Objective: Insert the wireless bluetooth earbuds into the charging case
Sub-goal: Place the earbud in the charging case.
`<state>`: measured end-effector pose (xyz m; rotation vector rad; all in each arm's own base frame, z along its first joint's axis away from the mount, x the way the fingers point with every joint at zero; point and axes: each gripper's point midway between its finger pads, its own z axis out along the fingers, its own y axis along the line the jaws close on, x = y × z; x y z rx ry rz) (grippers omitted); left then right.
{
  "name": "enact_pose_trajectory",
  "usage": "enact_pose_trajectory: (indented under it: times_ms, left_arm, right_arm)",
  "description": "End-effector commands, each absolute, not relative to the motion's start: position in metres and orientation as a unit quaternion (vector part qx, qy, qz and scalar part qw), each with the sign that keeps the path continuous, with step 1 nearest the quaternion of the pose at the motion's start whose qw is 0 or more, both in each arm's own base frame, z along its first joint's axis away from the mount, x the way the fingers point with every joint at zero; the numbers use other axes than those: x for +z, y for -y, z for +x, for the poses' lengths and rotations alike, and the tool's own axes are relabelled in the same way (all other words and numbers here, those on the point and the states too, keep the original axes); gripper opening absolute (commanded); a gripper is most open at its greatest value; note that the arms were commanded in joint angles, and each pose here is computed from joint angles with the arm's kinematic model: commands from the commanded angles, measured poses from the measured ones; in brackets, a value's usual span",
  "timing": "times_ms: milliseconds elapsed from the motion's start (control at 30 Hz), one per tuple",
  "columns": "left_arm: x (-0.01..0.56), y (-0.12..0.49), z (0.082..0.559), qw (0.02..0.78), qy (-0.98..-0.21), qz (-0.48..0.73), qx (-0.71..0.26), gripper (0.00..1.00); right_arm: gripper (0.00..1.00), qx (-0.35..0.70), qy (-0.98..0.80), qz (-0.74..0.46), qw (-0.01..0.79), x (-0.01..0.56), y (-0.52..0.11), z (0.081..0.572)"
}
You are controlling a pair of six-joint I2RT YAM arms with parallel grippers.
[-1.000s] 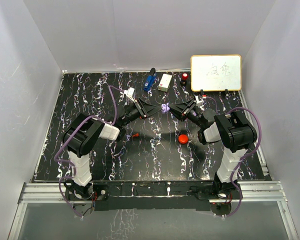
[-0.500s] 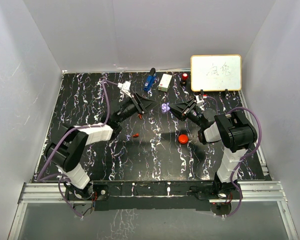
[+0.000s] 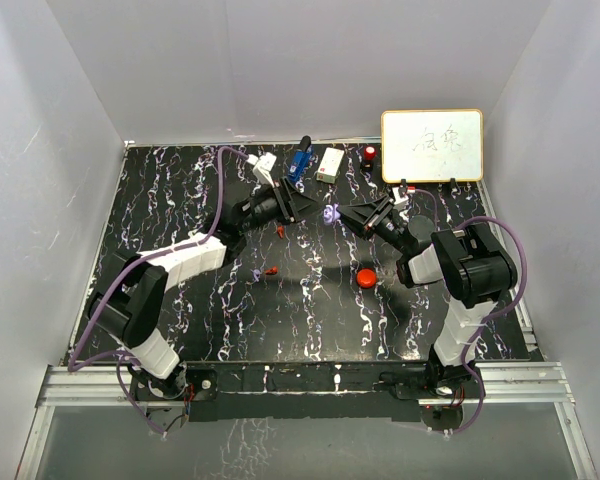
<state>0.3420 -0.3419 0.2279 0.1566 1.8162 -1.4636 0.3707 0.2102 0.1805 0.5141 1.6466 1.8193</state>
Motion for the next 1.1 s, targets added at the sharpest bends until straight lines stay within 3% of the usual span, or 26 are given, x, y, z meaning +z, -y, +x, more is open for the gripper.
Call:
enact_pose_trajectory:
  times_ms: [0, 1067]
  left_arm:
    - [0.261, 0.353, 0.326, 0.395, -0.686, 0.113, -0.600, 0.46]
    - [0.246, 0.381, 0.306, 0.370, -0.692, 0.167, -0.597, 0.46]
  right_arm:
    - [0.00, 0.701, -0.598, 0.156, 0.357, 0.213, -0.208, 0.374]
    - [0.00, 0.699, -0.600, 0.161, 0.353, 0.212, -0.209, 0.379]
